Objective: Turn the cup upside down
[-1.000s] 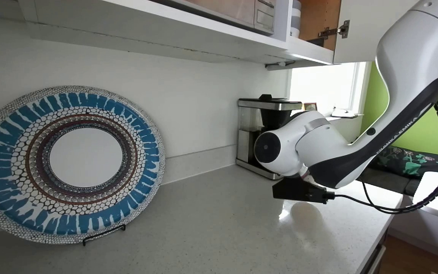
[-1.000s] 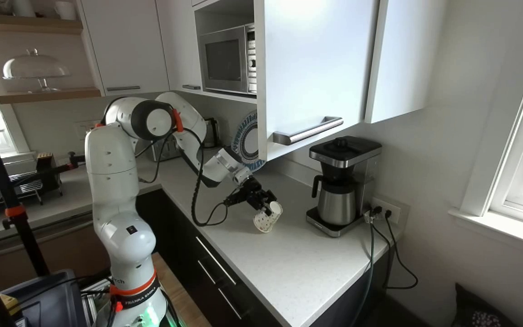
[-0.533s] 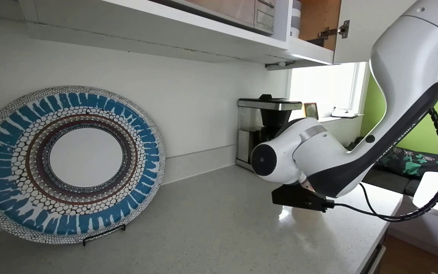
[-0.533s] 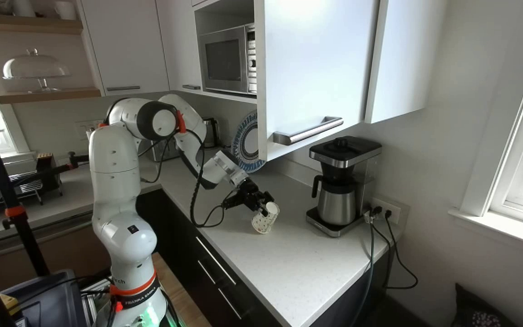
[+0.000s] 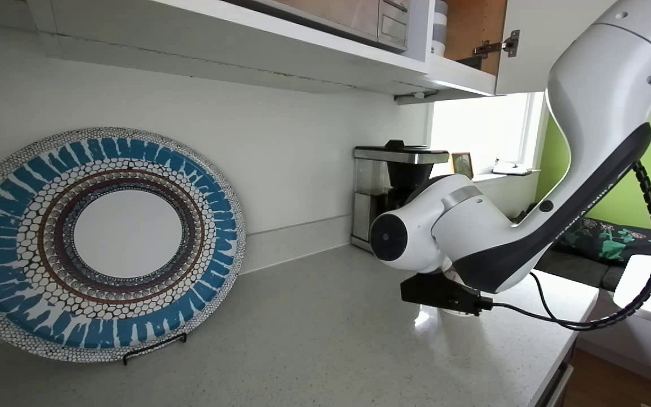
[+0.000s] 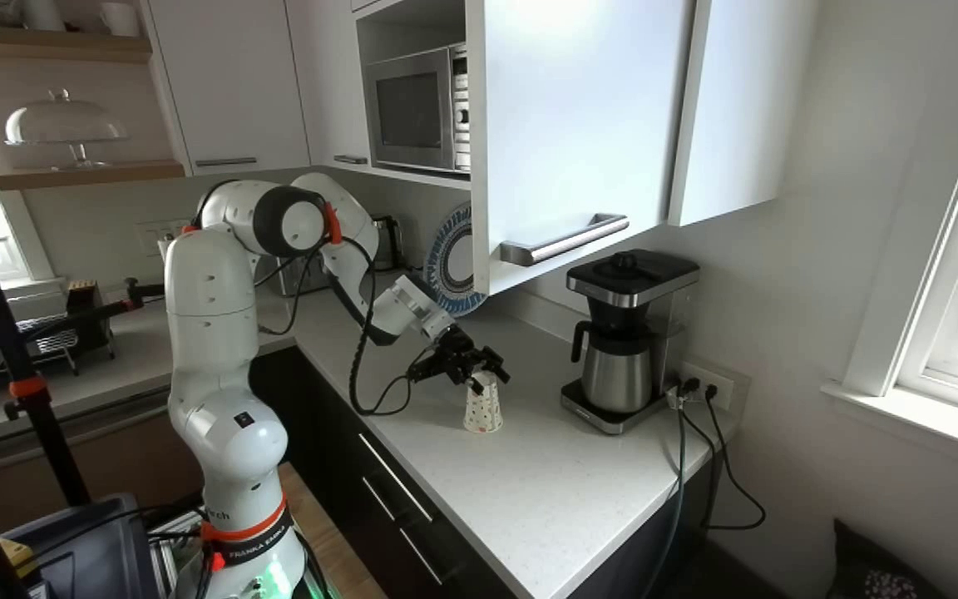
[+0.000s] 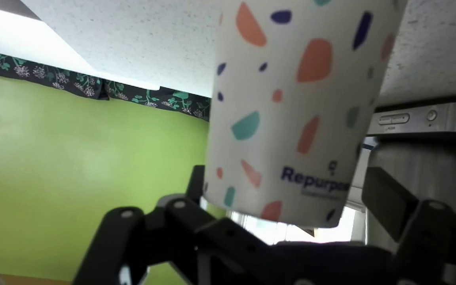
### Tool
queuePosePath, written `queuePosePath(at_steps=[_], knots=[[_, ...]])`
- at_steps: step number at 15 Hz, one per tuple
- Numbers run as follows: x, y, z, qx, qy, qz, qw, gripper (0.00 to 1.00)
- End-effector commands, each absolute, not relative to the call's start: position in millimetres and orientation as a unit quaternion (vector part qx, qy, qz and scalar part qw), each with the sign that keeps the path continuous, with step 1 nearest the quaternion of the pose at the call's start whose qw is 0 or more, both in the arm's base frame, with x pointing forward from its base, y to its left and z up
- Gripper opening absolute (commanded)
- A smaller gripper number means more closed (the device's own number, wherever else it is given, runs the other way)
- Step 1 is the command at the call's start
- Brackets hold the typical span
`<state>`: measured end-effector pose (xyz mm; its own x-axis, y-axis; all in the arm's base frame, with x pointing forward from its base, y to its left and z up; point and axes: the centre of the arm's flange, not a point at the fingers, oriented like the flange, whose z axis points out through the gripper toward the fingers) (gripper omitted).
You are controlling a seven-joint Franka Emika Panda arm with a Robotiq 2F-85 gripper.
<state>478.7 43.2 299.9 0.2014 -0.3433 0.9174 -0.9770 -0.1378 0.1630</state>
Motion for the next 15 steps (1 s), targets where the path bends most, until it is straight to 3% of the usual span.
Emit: queuePosePath(at_steps=[1, 6, 15], knots=[[484.1, 34.1, 317.9, 0.650, -0.540, 0.353, 0.402, 1.00], [492.9, -2.3, 349.8, 0.648, -0.600, 0.298, 0.363, 1.00], [494.8, -65.9, 424.2, 0.726, -0.614, 0.225, 0.212, 1.00]])
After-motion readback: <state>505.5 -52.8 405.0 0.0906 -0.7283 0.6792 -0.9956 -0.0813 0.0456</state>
